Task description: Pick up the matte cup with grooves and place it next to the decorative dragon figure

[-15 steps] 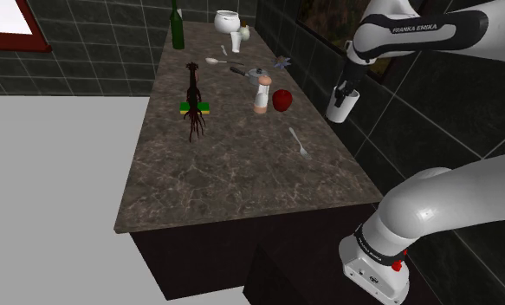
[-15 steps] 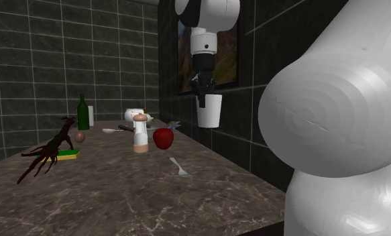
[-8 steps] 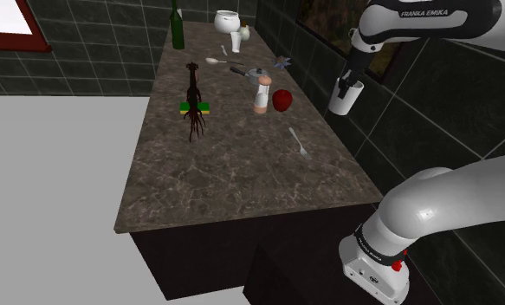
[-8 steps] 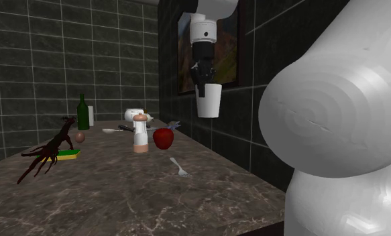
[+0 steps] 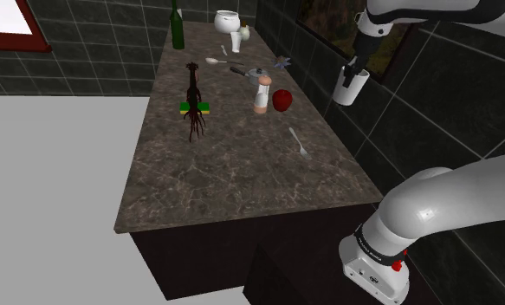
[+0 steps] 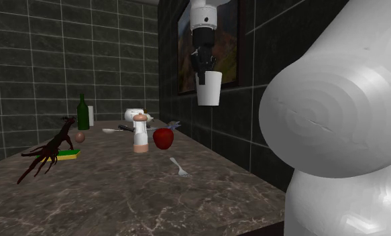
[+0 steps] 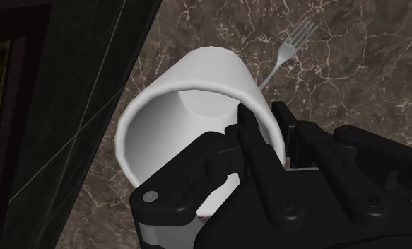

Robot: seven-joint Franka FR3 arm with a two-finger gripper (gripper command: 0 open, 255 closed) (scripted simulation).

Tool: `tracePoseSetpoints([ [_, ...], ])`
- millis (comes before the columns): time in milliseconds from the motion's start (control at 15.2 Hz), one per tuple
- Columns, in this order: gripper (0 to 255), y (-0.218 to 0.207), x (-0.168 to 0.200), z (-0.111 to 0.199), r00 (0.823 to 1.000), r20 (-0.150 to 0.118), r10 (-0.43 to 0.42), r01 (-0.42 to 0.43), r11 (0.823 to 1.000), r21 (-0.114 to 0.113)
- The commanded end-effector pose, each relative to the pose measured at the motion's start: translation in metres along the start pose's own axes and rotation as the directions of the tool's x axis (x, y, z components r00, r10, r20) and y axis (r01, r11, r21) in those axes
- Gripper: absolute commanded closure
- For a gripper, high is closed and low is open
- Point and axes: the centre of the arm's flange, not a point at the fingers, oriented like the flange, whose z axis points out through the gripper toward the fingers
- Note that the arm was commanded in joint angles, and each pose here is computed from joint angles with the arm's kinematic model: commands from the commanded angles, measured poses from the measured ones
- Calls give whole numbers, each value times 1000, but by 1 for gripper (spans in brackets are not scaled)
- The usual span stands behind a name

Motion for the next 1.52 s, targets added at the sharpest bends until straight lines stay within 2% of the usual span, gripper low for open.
tracePoseSetpoints([
  [0, 255, 0, 0, -11, 1000, 0, 0, 0, 1000, 0],
  [198, 255, 1, 1, -24, 1000, 0, 0, 0, 1000, 0],
  [1452, 255, -95, 232, -21, 1000, 0, 0, 0, 1000, 0],
])
